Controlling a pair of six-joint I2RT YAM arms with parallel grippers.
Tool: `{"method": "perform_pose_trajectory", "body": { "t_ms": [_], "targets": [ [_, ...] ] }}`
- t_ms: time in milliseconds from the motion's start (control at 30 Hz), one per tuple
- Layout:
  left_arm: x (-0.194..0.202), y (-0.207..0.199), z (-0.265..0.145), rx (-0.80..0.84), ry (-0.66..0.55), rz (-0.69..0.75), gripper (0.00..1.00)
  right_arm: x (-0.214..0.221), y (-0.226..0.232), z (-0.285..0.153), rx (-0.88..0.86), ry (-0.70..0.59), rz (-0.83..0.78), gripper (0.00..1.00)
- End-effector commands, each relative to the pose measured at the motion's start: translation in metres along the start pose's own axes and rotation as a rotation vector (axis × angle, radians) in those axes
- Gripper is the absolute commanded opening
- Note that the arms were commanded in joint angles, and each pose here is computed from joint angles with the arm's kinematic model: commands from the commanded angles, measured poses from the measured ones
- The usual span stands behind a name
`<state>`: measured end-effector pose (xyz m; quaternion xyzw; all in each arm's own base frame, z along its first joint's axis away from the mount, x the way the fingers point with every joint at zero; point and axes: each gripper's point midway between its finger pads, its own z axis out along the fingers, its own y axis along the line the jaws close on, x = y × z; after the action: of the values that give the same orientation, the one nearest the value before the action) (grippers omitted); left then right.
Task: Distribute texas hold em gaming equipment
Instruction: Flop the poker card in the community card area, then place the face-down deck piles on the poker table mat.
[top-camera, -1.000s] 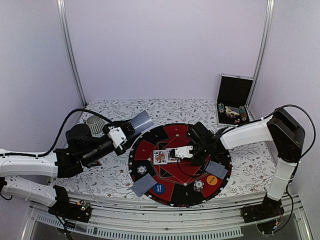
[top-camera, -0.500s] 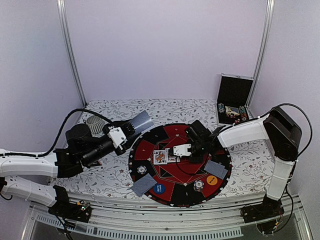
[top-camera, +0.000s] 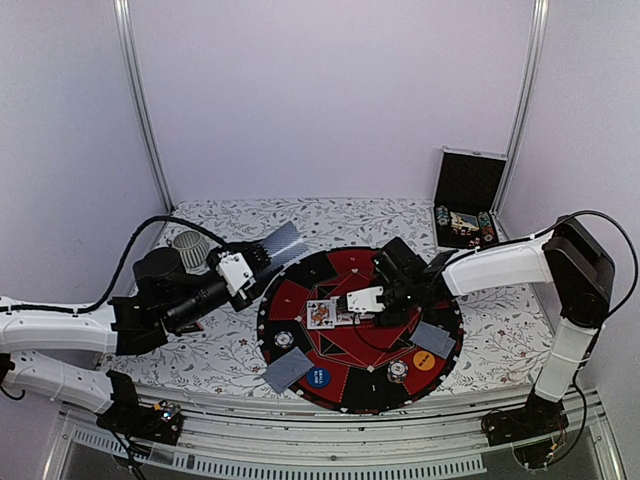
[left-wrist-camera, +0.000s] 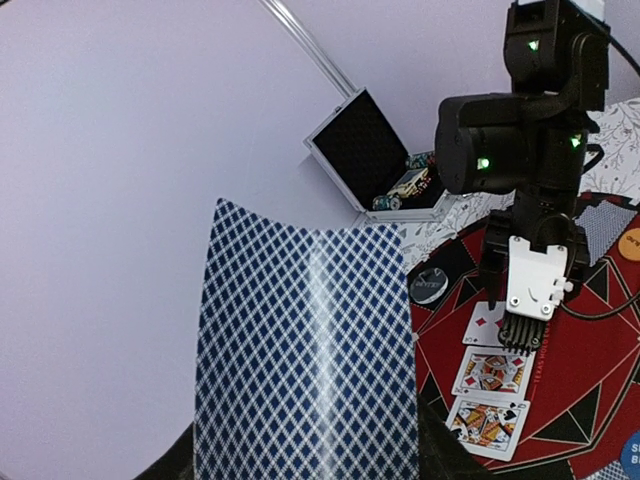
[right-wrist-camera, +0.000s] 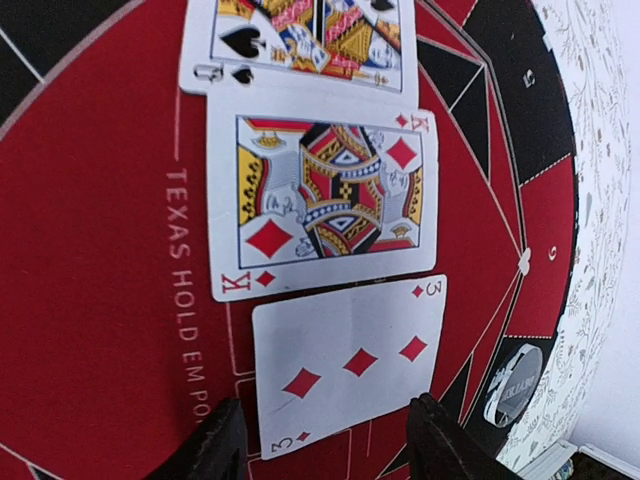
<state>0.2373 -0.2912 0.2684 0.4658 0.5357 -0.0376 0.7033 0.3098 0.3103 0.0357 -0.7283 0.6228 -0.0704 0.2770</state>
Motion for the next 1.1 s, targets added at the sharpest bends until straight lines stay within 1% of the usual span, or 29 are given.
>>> {"method": "perform_pose_trajectory", "body": {
  "t_ms": [0,33,67,167,300,433,600,667,800,933,1067],
  "targets": [
    [0.008,0.007,0.009,-0.011,0.025,-0.085,0.5,-0.026,-0.013,-0.038,0.039,-0.115,0.021,0.71],
    [0.012,0.007,0.011,-0.01,0.038,-0.099,0.5,-0.03,-0.017,-0.046,0.055,-0.141,0.031,0.95],
    [0.016,0.009,0.013,-0.006,0.048,-0.115,0.5,-0.034,-0.022,-0.054,0.071,-0.168,0.04,1.0],
    [0.026,0.003,0.018,0.043,0.06,-0.16,0.5,-0.054,-0.045,-0.087,0.14,-0.28,0.115,0.99],
    [0.043,-0.012,0.027,0.135,0.1,-0.235,0.51,-0.082,-0.063,-0.136,0.183,-0.496,0.243,0.99],
    [0.078,-0.017,0.041,0.174,0.201,-0.322,0.51,-0.089,-0.071,-0.169,0.214,-0.602,0.324,0.99],
    [0.132,-0.01,0.056,0.145,0.32,-0.387,0.51,-0.085,-0.074,-0.198,0.258,-0.669,0.377,0.99],
    [0.152,-0.011,0.061,0.16,0.358,-0.424,0.51,-0.083,-0.072,-0.207,0.275,-0.693,0.382,0.99],
    [0.186,-0.029,0.068,0.2,0.434,-0.441,0.51,-0.076,-0.065,-0.218,0.296,-0.719,0.382,0.99],
    [0.22,-0.042,0.076,0.18,0.519,-0.475,0.5,-0.073,-0.062,-0.227,0.305,-0.736,0.39,0.99],
    [0.245,-0.055,0.084,0.207,0.585,-0.519,0.5,-0.072,-0.062,-0.235,0.318,-0.755,0.387,0.99]
  ]
}}
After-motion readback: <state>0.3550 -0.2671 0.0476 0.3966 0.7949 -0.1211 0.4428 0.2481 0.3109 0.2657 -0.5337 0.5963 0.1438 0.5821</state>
